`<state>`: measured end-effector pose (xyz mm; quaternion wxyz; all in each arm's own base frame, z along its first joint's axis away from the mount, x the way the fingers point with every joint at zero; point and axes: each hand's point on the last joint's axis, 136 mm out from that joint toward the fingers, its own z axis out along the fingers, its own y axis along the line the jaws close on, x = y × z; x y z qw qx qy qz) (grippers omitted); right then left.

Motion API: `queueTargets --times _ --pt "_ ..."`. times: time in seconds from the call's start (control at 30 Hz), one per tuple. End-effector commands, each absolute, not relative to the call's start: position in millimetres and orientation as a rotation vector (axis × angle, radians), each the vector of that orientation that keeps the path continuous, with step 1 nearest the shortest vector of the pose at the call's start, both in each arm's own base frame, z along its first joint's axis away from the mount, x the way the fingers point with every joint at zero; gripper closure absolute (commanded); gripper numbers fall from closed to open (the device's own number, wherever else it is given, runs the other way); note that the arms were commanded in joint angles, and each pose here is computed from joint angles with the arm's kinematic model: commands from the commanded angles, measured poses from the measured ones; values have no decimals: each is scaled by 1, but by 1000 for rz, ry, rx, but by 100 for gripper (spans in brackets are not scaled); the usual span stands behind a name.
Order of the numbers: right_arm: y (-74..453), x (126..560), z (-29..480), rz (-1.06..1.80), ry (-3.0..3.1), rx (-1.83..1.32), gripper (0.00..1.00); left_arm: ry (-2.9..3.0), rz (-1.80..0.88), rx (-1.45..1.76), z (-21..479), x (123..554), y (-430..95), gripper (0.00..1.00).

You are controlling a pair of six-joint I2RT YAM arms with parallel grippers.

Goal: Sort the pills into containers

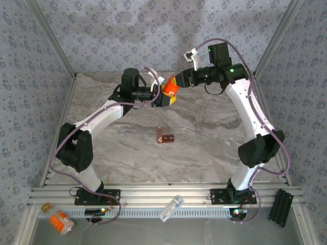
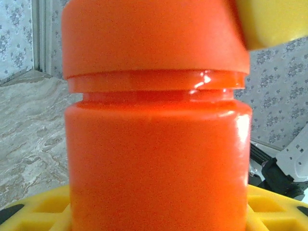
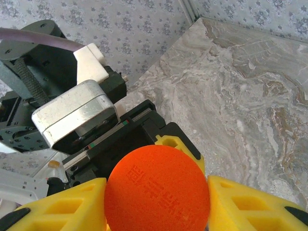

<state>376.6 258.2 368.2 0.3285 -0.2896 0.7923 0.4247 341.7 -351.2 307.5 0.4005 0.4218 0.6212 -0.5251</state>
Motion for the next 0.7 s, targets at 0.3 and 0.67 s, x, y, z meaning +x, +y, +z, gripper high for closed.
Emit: queueTargets --times 0.3,0.67 --pt "281 391 314 923 2313 -318 53 1440 -1000 1026 341 353 -363 100" --pt "284 392 313 927 2319 -164 52 1443 -898 952 331 356 -364 100"
